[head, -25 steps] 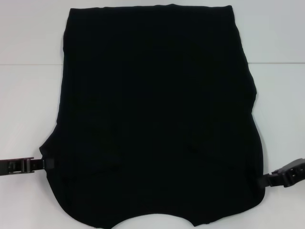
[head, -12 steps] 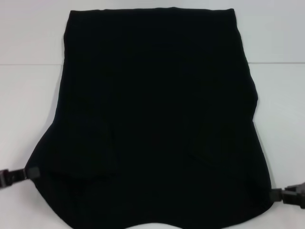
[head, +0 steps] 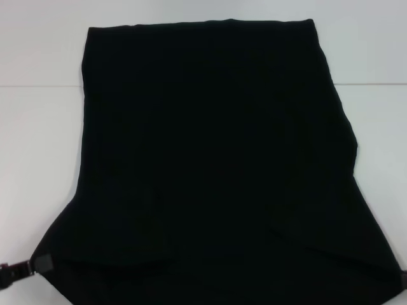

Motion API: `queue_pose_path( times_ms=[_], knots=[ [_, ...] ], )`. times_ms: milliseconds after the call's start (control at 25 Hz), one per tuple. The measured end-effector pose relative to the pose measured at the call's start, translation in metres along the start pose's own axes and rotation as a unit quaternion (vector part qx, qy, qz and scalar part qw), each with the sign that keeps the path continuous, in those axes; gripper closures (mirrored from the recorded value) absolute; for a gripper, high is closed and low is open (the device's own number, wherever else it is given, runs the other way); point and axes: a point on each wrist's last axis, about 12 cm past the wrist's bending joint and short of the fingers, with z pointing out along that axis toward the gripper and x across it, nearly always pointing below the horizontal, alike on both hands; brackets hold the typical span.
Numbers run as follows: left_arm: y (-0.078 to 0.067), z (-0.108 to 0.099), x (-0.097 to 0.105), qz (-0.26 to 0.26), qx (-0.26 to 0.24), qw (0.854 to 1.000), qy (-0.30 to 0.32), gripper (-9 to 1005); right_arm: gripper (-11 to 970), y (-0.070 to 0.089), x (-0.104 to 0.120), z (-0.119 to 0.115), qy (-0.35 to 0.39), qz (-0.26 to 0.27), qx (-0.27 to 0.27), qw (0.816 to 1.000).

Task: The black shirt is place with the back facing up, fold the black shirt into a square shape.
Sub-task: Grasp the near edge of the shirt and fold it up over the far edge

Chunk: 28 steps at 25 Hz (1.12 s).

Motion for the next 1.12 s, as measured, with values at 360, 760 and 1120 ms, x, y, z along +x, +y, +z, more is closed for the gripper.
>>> queue_pose_path(
  times_ms=[360, 760, 1120],
  knots=[
    [-0.003, -0.012, 0.029, -0.016, 0.01, 1.0, -0.003, 969, 894, 0.0, 0.029, -0.02, -0.007, 0.013, 0.008, 1.0],
    [-0.003, -0.004, 0.008, -0.014, 0.024, 0.999, -0.025, 970, 893, 0.0, 0.009, -0.022, -0.022, 0.003, -0.007, 1.0],
    [-0.004, 0.063, -0.1, 0.038, 0.036, 0.996, -0.07, 939, 893, -0.009, -0.083, 0.006, -0.088, -0.059, 0.013, 0.994]
  ],
)
